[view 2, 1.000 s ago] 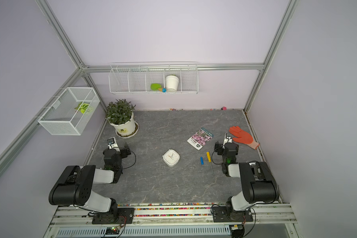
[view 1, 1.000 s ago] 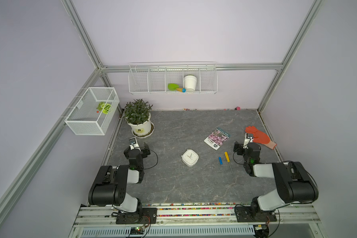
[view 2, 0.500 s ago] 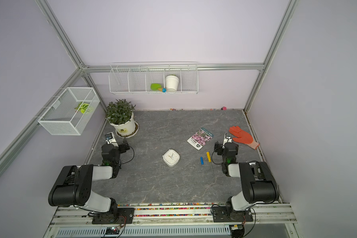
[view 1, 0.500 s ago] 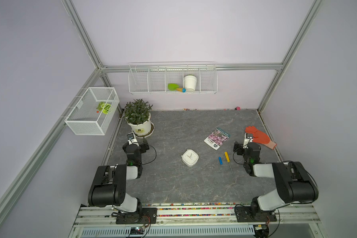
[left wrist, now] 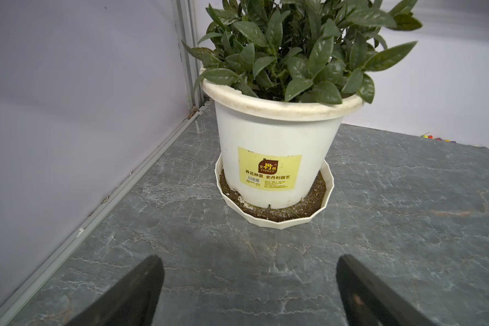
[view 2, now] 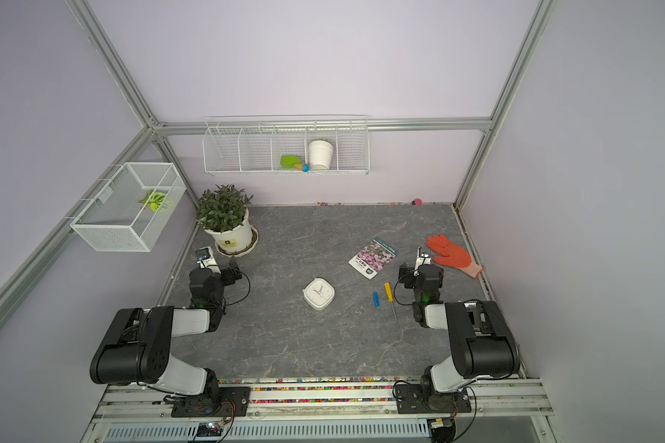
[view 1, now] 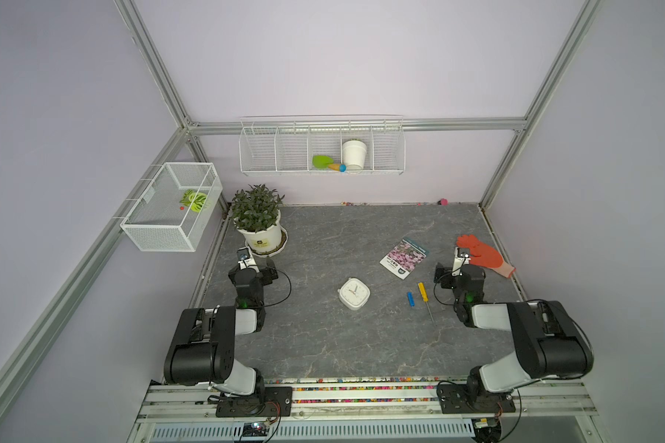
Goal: Remove the battery from the alarm
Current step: Reset both arms
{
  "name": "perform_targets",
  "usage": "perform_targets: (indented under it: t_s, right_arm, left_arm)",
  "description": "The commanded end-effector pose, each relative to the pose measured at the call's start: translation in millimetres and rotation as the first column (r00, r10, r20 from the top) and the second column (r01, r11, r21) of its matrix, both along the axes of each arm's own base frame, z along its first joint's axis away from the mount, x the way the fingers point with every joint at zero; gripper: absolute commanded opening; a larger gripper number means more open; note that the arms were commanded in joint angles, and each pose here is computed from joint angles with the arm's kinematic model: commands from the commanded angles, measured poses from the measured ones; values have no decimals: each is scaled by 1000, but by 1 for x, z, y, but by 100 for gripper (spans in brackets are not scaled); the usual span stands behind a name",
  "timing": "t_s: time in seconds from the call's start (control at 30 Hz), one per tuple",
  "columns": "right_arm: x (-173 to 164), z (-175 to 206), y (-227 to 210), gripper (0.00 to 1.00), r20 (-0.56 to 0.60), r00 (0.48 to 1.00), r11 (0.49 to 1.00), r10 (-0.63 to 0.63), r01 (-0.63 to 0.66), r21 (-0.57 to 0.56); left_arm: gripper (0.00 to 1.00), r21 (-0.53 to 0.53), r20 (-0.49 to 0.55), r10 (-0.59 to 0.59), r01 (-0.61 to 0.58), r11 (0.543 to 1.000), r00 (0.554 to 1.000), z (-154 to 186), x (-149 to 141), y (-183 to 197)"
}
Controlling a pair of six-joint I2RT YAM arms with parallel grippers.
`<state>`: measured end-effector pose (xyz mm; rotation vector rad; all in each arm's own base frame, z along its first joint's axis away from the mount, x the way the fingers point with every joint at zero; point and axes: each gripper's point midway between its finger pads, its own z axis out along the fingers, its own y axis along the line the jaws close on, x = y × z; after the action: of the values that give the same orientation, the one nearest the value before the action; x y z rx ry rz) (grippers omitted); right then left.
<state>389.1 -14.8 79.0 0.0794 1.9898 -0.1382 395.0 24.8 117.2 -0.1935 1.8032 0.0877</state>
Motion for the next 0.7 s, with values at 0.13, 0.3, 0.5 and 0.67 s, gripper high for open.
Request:
perform_targets:
  t_s: [0.13, 0.3, 0.5, 0.67]
  right_arm:
    - [4, 11, 2, 99, 28, 1000, 1000, 11, -11, -4]
    - [4, 11, 3, 99, 26, 1000, 1000, 12, -12, -5]
    - [5, 11, 2, 99, 28, 1000, 1000, 11, -11, -5]
    - [5, 12, 3, 99, 28, 1000, 1000, 13, -12, -5]
  left_arm:
    - [100, -13, 8, -9, 10, 1000, 1000, 3, 1, -1]
    - [100, -14, 8, -9, 10, 1000, 1000, 3, 1, -1]
    - [100, -12, 8, -9, 9, 1000, 1000, 3, 1, -1]
    - [100, -12, 8, -9, 9, 1000, 1000, 3, 2, -1]
